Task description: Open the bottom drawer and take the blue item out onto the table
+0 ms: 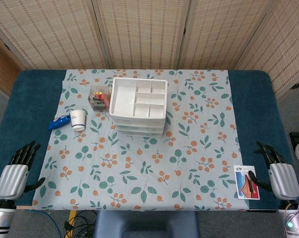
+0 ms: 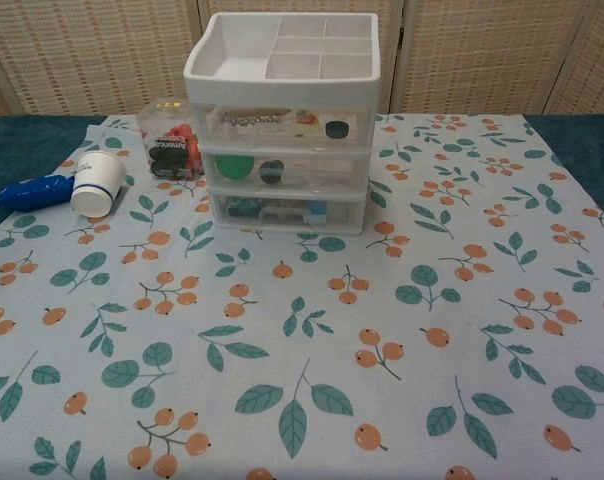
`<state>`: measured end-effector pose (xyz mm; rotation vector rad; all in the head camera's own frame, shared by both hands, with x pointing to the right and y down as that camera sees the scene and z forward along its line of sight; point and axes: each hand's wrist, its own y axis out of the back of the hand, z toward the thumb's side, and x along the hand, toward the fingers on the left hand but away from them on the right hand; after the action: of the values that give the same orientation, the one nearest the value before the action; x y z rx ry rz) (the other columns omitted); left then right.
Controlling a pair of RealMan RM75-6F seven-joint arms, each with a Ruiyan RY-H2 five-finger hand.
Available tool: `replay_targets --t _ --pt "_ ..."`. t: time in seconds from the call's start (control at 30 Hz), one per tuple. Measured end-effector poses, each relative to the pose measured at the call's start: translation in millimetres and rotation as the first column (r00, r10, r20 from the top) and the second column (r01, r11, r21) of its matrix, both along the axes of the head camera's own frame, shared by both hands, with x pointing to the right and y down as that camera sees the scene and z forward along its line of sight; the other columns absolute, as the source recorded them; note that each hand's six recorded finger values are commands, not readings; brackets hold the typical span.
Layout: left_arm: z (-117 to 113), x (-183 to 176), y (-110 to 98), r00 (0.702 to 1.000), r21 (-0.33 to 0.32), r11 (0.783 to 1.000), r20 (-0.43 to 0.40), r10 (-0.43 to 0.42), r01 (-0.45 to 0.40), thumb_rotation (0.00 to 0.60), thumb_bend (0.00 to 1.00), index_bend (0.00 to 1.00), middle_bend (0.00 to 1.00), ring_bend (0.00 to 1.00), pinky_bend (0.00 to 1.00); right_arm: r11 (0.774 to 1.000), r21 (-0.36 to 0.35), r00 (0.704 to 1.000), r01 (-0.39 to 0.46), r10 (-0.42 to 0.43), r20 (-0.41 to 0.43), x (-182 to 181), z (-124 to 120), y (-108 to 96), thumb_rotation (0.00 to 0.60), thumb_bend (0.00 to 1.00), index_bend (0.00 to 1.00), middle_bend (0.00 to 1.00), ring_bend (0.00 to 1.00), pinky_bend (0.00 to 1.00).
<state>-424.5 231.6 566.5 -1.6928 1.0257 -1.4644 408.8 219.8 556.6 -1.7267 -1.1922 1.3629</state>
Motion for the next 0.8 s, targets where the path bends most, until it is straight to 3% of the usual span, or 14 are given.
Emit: replay_targets --t 0.27,0.33,0.4,0.47,0.63,0.8 --pt "1.1 -1.4 0.3 1.000 -0.003 1.000 0.000 0.001 -0.001 0.600 0.18 0.04 0.00 0.03 0.09 0.999 -0.039 0.996 0.026 -0.022 0.086 -17.4 5.0 1.4 0.600 0.34 0.05 0.29 0.17 0.26" --pt "1.0 -2.2 0.2 1.000 -0.002 1.000 -0.001 -0.002 0.002 0.600 0.18 0.04 0.00 0.03 0.09 0.998 -0.057 0.994 0.027 -0.020 0.111 -22.2 6.6 1.0 0.600 0.34 0.05 0.36 0.27 0.43" --pt "0.7 -3.2 -0.5 1.000 0.001 1.000 -0.002 -0.005 0.005 0.600 0.18 0.04 0.00 0.03 0.09 0.997 -0.080 0.991 0.023 -0.012 0.132 -27.0 9.7 -0.8 0.600 0.34 0.05 0.47 0.45 0.71" --pt "0.3 -4.0 -1.3 1.000 0.003 1.000 -0.002 -0.005 0.005 0.600 0.18 0.04 0.00 0.03 0.09 0.993 -0.115 0.987 0.021 -0.002 0.160 -33.2 14.6 -2.7 0.600 0.34 0.05 0.53 0.56 0.83" --pt "-0.3 -7.9 -0.3 1.000 0.003 1.000 0.003 -0.012 0.012 0.600 0.18 0.04 0.00 0.03 0.09 0.971 -0.237 0.966 0.046 0.018 0.258 -56.8 32.3 -8.0 0.600 0.36 0.05 0.66 0.77 0.96" --pt "-1.8 -13.8 1.2 1.000 0.002 1.000 0.012 -0.023 0.023 0.600 0.18 0.04 0.00 0.03 0.09 0.921 -0.378 0.922 0.093 0.064 0.381 -90.4 52.8 -15.8 0.600 0.41 0.01 0.72 0.88 1.00"
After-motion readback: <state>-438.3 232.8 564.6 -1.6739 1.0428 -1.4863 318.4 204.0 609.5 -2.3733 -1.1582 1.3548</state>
